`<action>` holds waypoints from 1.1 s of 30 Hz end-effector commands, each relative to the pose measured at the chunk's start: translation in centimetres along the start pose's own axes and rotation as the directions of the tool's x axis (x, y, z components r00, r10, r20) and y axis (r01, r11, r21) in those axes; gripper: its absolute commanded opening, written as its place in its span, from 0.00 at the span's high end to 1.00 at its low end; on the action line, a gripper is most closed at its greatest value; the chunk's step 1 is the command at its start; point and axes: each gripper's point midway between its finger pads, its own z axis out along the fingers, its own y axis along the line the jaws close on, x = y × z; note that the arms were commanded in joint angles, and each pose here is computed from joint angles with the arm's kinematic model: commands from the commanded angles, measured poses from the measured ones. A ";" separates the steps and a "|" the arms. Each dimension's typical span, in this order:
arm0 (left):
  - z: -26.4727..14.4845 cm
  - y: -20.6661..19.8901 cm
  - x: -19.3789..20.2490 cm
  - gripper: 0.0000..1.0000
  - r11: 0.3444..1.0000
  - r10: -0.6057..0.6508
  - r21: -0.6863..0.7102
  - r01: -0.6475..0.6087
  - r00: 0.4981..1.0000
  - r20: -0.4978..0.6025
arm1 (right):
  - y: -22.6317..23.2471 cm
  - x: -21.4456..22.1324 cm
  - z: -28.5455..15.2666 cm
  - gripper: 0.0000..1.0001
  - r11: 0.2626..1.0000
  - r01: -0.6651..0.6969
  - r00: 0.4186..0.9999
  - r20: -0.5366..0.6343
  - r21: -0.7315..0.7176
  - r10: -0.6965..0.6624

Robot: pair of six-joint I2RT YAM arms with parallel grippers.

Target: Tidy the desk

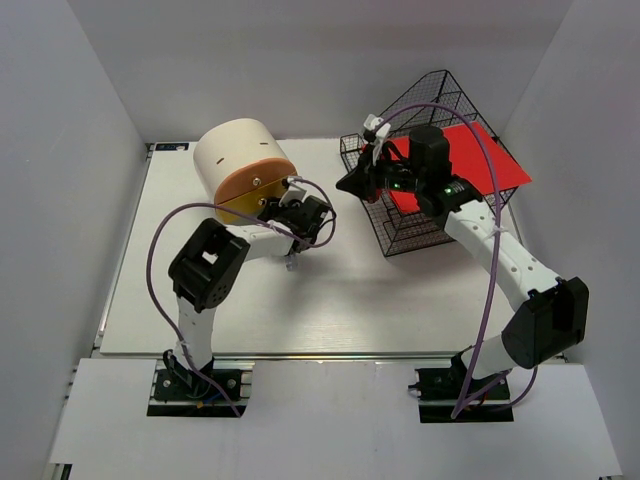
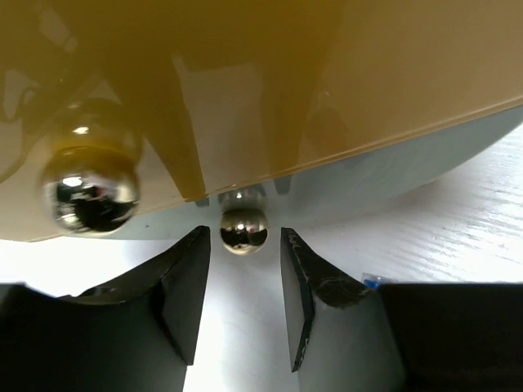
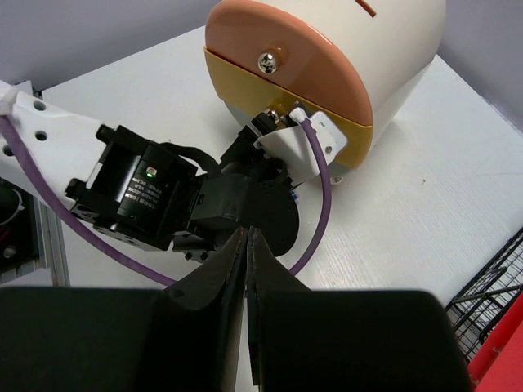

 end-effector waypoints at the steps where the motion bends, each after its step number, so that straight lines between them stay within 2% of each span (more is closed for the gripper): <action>1: 0.5 0.4 -1.1 0.50 0.999 -0.028 -0.038 0.029 1.000 0.010 | 0.2 -1.8 -0.8 0.92 1.000 0.024 0.999 0.049 -0.009 -0.023; 14: 1.1 0.9 -1.2 0.56 0.998 -0.038 -0.055 0.038 0.999 0.005 | -0.1 -1.8 -1.1 0.94 1.000 0.018 0.998 0.055 -0.004 -0.017; 18: 1.0 1.0 -1.5 0.67 0.998 -0.044 -0.053 0.044 0.999 0.007 | -0.3 -1.7 -1.2 0.95 1.000 0.015 0.998 0.055 0.000 -0.015; 22: 0.0 0.7 -1.8 0.83 0.999 -0.048 -0.025 0.049 0.999 0.018 | -0.3 -1.5 -1.2 0.95 1.000 0.015 0.998 0.053 -0.002 -0.014; 25: -0.7 0.6 -1.7 0.89 0.998 -0.059 0.012 0.059 0.998 0.010 | -0.2 -1.5 -1.1 0.96 1.000 0.014 0.998 0.054 -0.008 -0.013; 33: -3.8 -0.3 -0.8 0.92 0.992 -0.078 0.097 0.077 0.997 0.009 | -0.2 -1.5 -1.2 0.97 1.000 0.016 0.998 0.057 -0.007 -0.016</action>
